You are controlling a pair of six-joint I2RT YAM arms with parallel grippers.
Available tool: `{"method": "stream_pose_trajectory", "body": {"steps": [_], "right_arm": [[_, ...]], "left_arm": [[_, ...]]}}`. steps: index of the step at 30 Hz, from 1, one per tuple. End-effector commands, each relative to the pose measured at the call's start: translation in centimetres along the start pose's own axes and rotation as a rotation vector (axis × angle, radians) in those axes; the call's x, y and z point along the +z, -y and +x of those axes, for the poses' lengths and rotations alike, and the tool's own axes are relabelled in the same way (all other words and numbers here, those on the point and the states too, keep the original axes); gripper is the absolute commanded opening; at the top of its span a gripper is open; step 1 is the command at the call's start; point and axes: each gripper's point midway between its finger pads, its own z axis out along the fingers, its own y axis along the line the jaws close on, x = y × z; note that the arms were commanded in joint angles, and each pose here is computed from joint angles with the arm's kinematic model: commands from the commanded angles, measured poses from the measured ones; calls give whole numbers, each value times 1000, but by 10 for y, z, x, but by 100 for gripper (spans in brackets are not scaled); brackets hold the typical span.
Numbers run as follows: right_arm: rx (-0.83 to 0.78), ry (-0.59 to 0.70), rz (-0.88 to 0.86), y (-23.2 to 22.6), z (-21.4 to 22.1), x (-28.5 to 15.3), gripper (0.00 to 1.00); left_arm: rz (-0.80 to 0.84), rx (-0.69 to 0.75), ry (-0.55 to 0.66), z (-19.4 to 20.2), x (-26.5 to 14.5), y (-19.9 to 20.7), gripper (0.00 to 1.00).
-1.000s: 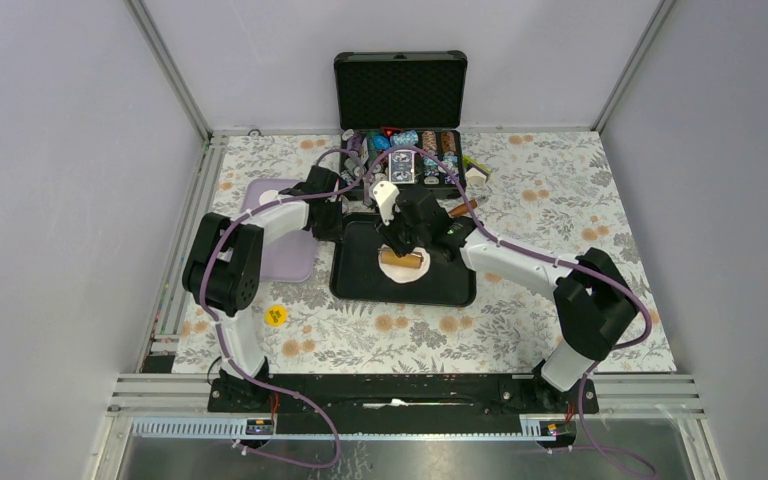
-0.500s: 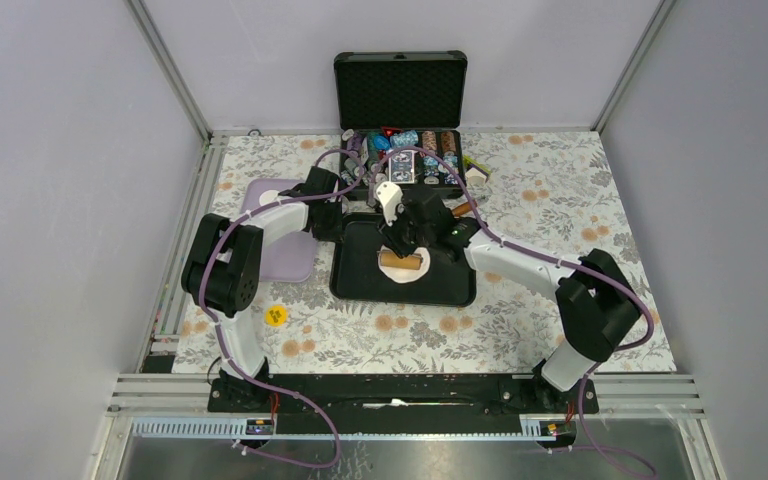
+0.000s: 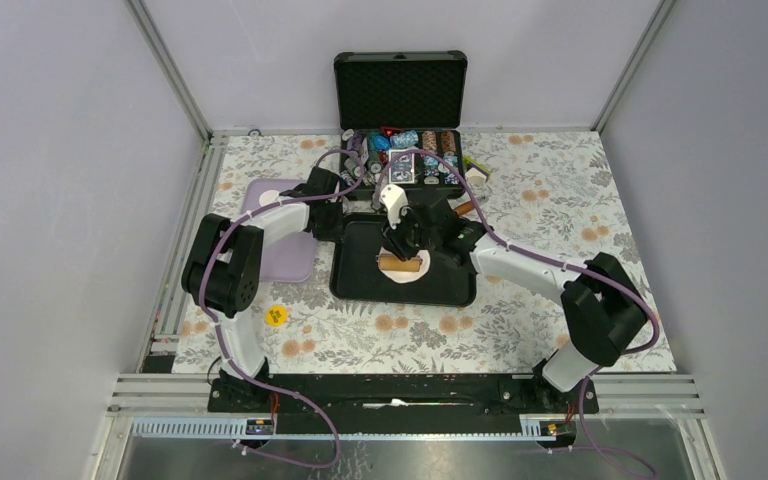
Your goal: Roll out the dumpling wrappers from the dough
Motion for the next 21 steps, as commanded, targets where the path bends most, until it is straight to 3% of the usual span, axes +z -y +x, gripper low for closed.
{"method": "stream_pose_trajectory", "body": {"steps": [1,8,11,21], "right_arm": [[203,-401,-214,-63,111,-23,0],[155,-72,-36,4,-23,-31,0],[143,-7,7,18,-57,-30,0],[126,-17,138,48,-43,9,0]], "left_arm": [[-104,21,-26,15,3,-20,0],[-106,24,-23,15,2,-20,0],[-106,24,-23,15,3,-20,0],[-109,28,-22,14,2,-19,0]]}}
